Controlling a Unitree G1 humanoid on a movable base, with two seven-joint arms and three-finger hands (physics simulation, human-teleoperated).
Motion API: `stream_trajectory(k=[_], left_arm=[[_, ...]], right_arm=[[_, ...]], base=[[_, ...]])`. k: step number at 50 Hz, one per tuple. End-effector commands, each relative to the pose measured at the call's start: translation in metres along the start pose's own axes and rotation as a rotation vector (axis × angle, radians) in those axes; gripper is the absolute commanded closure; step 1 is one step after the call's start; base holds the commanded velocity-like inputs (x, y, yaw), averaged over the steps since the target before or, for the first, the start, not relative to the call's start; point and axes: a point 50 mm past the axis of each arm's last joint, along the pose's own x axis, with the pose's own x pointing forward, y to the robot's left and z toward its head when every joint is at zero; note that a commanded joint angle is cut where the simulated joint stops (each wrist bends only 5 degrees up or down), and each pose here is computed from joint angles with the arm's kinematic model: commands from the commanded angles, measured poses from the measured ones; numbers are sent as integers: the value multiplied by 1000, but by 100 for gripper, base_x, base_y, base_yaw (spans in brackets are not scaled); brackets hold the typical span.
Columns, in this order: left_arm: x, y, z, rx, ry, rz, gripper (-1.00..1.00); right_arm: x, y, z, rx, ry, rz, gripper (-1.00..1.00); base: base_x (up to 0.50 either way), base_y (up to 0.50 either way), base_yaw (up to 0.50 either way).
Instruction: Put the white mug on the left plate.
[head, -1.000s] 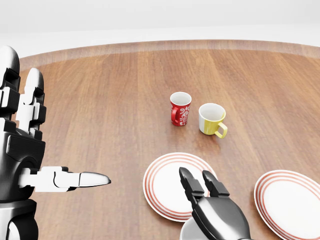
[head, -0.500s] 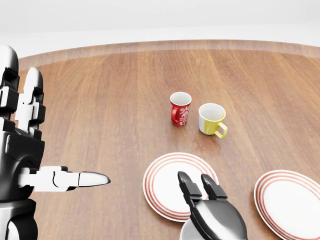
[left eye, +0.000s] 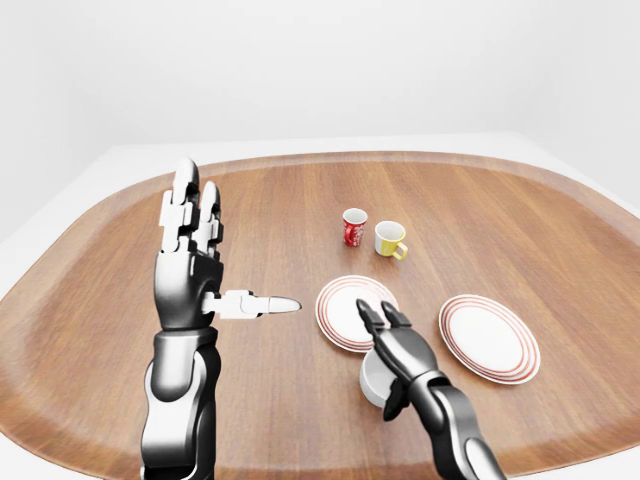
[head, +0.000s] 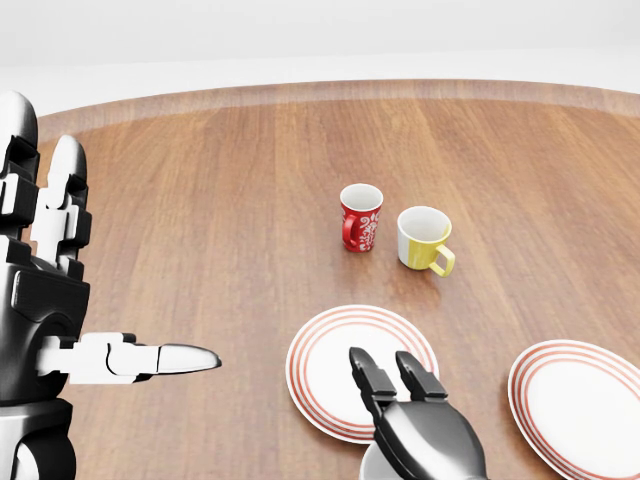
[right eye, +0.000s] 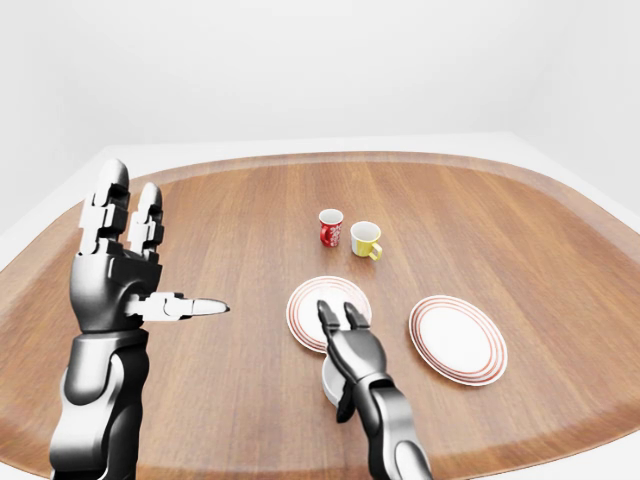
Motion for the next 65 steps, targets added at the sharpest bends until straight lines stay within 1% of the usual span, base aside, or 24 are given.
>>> stream_trajectory(k=[1, 11, 26, 27, 28, 29, 30, 33, 34, 35, 36, 37, 39, 51, 60, 65], left_arm=[[0, 0, 0, 0, -1, 0, -100], [1, 0, 0, 0, -1, 1, -100], [1, 0, 0, -1, 1, 0, -100], [1, 0, -1, -1, 2, 1, -100], [1, 0, -1, -1, 3, 1, -100], [1, 0, -1, -1, 3, 1, -100], [1, 0, -1, -1, 1, 1, -100], [1, 0, -1, -1, 2, 1, -100], [1, 0, -1, -1, 2, 1, -100], [1, 0, -1, -1, 3, 1, -100], [1, 0, -1, -2, 3, 1, -100], [1, 0, -1, -2, 3, 1, -100], [1, 0, -1, -2, 2, 1, -100], [0, 0, -2, -1, 8, 1, -100], [0, 0, -3, -1, 12, 0, -100], [0, 0, -2, -1, 10, 1, -100]], right_arm=[[4, 3, 1, -9, -3, 14, -100], [7, 9, 1, -7, -5, 26, -100], [3, 20, -2, -38, -16, 66, -100], [3, 19, -2, -37, -17, 66, -92], [3, 20, -2, -40, -23, 69, -58], [3, 20, -2, -40, -23, 69, -58], [3, 21, -2, -43, -27, 75, -53], [2, 23, -2, -46, -29, 81, -6], [2, 23, -2, -46, -29, 83, 29], [2, 24, -3, -46, -30, 84, 35], [2, 24, -3, -44, -31, 84, 46], [2, 24, -3, -45, -31, 86, 75], [1, 24, -2, -41, -38, 85, 100], [-1, 23, 0, -30, -51, 94, 100], [-1, 8, 4, -14, -62, 74, 100], [-9, 3, 12, 11, -87, 80, 100]], base=[[0, 0, 0], [0, 0, 0], [0, 0, 0], [0, 0, 0], [0, 0, 0], [0, 0, 0], [0, 0, 0], [0, 0, 0], [0, 0, 0], [0, 0, 0], [0, 0, 0], [0, 0, 0], [0, 0, 0], [0, 0, 0], [0, 0, 0], [0, 0, 0]])
